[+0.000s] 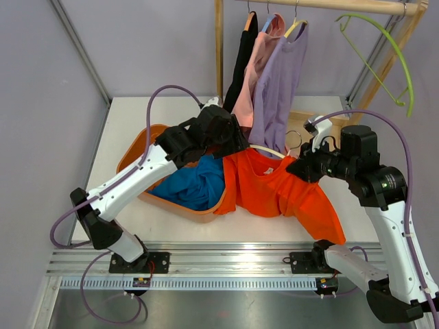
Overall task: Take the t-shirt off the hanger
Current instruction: Remove the tshirt from the hanger
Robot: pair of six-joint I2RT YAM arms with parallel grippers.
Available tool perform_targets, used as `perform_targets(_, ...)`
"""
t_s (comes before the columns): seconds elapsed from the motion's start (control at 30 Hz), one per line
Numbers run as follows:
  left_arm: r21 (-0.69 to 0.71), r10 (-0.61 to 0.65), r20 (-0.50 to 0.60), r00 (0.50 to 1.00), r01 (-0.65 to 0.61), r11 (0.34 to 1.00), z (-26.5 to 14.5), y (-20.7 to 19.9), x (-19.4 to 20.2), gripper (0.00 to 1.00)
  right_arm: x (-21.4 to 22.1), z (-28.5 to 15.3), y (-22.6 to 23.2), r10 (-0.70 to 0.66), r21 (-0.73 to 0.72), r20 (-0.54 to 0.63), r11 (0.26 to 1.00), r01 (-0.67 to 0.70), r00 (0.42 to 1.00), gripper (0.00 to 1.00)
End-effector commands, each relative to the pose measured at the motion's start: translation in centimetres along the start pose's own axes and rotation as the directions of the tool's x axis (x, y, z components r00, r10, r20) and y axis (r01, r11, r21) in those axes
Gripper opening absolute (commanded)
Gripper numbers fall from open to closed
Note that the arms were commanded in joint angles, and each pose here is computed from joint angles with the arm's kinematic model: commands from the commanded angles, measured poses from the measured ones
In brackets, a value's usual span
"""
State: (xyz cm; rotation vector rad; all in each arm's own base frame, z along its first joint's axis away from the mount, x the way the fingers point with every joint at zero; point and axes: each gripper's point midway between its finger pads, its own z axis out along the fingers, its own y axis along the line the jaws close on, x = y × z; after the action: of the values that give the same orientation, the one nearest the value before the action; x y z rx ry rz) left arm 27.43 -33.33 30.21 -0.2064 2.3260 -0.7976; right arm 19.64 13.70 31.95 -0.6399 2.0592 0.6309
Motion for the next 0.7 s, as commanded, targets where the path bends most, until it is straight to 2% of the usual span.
perform_targets(0.0,0.026,-0.051,0.038,0.998,0.050,0.998,-1.0,-1.8,-1.2,0.61,-2.6,-0.4,0.3,-0.027,0.000,0.108,1.000,0.027,0.994,0.00)
perform_targets(0.23,-0.030,0.002,0.021,1.000,-0.001,1.000,0.4,-1.3,0.1,0.53,-3.2,-0.7,0.4,-0.031,0.007,0.127,1.000,0.030,0.991,0.00)
perform_targets(0.57,-0.156,0.121,0.081,0.989,-0.108,0.982,2.3,0.5,-0.6,0.46,-5.0,-1.8,1.6,-0.032,-0.033,0.182,0.999,0.038,0.983,0.00)
perform_targets(0.67,-0.169,0.138,0.107,0.985,-0.119,0.978,2.5,0.6,-1.1,0.33,-5.2,-1.9,1.7,-0.031,-0.031,0.188,0.999,0.038,0.982,0.00)
